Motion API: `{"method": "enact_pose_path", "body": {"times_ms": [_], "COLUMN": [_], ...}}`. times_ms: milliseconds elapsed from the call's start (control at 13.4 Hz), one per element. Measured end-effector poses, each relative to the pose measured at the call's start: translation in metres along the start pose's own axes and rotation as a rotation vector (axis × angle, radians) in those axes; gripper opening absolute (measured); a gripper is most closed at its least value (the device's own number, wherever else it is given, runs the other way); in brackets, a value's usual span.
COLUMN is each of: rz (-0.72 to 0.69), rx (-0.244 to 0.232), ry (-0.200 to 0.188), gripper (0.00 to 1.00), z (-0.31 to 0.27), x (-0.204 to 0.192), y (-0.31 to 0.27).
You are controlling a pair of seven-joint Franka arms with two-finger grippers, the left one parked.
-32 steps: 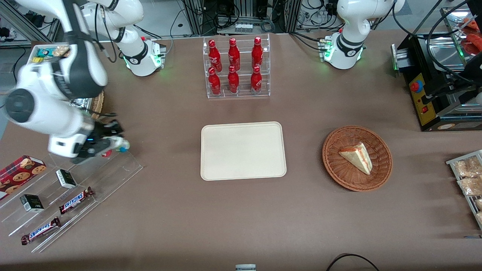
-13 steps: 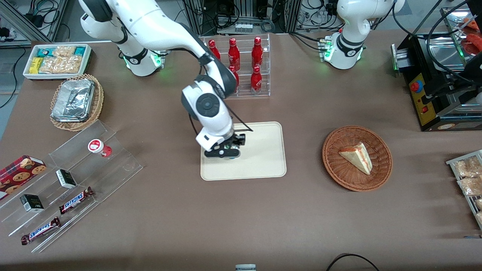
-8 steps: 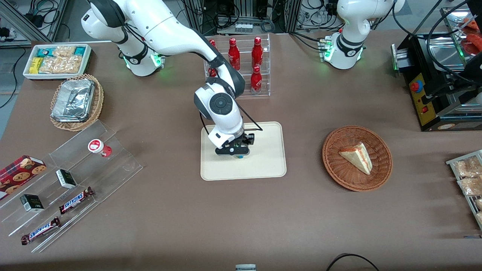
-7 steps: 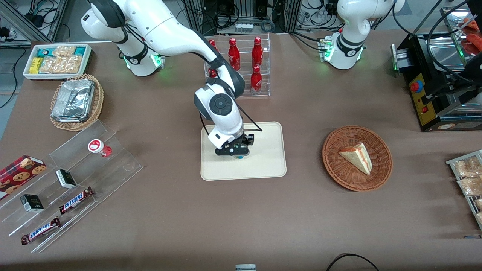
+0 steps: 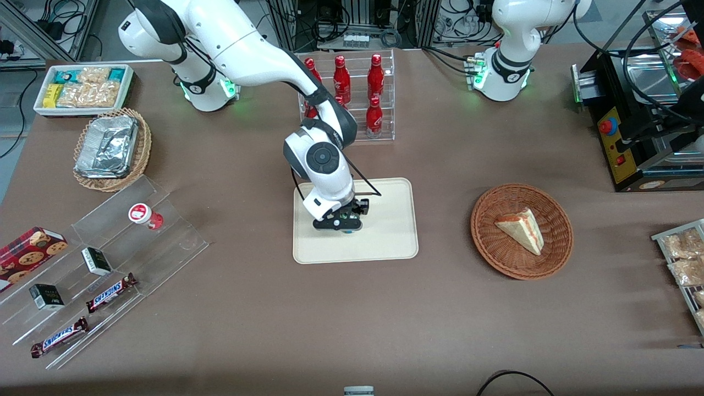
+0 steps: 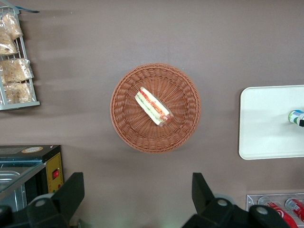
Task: Place green gum on tray
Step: 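Lower the gum tub onto the tray and open the right gripper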
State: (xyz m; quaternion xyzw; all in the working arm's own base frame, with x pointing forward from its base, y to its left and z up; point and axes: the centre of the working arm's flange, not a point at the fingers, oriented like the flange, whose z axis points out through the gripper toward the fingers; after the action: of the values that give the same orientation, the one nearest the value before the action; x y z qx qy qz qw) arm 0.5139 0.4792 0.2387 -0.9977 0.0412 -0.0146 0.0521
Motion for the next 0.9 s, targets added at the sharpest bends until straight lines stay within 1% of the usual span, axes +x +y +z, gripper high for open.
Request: {"method": "enact_pose_path", "body": {"times_ms": [149,448,522,896], "rz": [0.002,0.002,0.002,-0.006], "rx": [0.003,-0.003,-0.004,-0.003], "ry": [0.005,0.001,0.001,0.003], "gripper": [0.62,0.98,1.0,1.0], "z": [0.0006,0.0068,0.0077,0.008], "x": [0.0013,0.0014,0.0014,0.0016], "y": [0.0005,0.0023,0.0025,0.002]}}
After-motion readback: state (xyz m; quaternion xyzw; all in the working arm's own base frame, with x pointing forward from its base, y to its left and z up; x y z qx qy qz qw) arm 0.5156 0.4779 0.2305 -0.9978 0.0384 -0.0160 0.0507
